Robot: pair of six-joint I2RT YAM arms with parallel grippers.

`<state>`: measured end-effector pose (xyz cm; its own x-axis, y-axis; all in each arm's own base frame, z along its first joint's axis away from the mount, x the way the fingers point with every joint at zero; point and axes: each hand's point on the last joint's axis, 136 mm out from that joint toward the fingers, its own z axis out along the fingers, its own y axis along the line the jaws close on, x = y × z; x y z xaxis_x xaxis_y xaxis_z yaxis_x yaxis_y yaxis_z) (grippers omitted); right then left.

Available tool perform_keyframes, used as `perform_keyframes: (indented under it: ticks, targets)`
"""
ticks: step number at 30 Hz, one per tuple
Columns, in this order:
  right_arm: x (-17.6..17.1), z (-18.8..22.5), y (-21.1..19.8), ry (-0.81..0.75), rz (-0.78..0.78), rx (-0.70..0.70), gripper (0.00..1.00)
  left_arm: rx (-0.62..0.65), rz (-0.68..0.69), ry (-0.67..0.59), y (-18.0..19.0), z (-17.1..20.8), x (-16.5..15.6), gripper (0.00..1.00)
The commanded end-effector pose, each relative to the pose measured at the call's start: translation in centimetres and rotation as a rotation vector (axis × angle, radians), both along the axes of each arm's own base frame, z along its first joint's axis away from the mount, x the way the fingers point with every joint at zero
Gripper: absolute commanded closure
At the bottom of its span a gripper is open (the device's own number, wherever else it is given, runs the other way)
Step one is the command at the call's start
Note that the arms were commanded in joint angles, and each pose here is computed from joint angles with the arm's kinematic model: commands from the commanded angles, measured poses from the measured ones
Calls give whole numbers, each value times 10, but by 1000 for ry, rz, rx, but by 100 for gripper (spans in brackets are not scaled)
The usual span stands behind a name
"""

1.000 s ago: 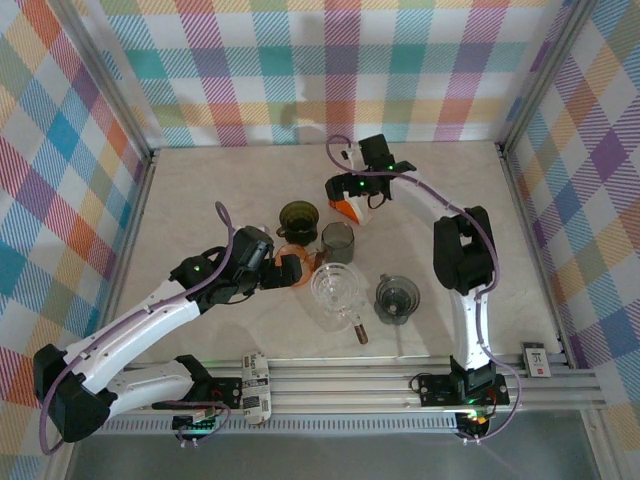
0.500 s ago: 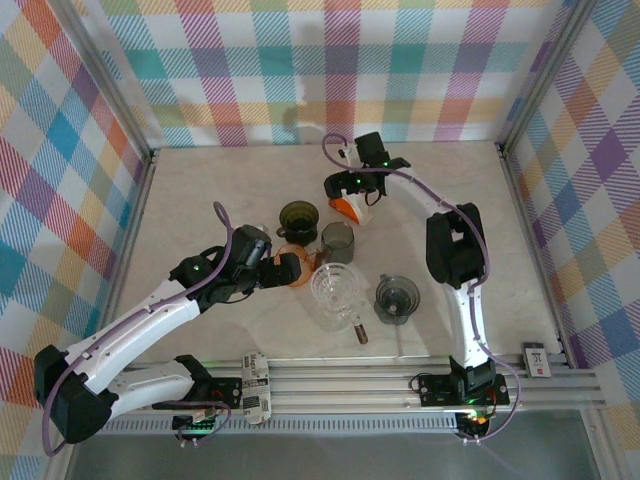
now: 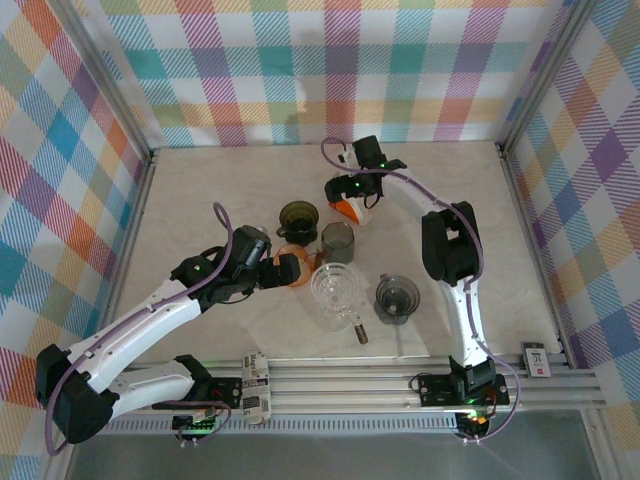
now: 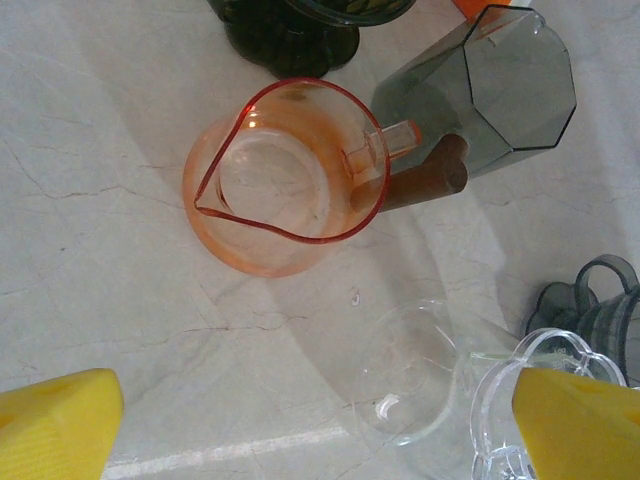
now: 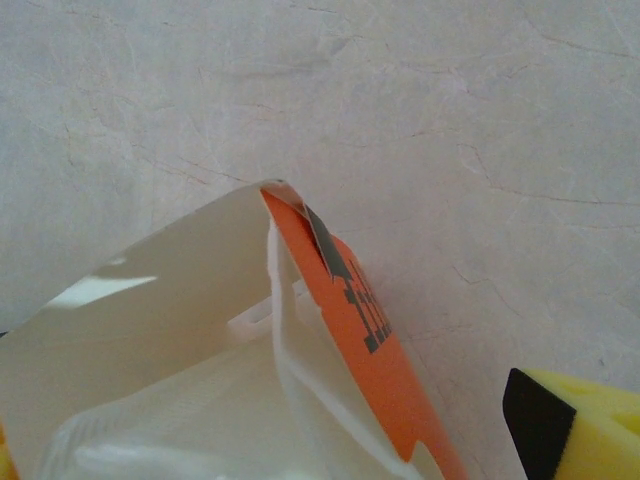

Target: Place the coffee filter in the dripper

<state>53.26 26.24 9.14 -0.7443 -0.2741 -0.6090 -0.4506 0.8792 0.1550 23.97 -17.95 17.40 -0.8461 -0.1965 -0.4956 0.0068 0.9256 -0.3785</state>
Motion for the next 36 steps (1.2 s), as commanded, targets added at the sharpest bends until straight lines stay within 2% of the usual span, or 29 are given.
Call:
perform_keyframes:
  ticks: [1,12,19,29,33,36]
  targets:
    - [5,-5,-2,13,-31,1,8,-7,18,18,2,-5,1,0]
    - [4,-15,-30,13,-146,-94,21,-23,27,30,1,-8,0,0]
    - [-4,-20,-73,38,-266,-147,30,-33,29,35,0,-9,-1,0]
    - [-37,-21,-127,65,-354,-186,31,-58,30,44,-2,-12,-3,0]
    - [-51,-24,-137,90,-375,-174,30,-66,28,46,-3,-13,-4,0]
    - [-56,-22,-140,83,-374,-180,26,-72,24,51,-4,-14,-4,0]
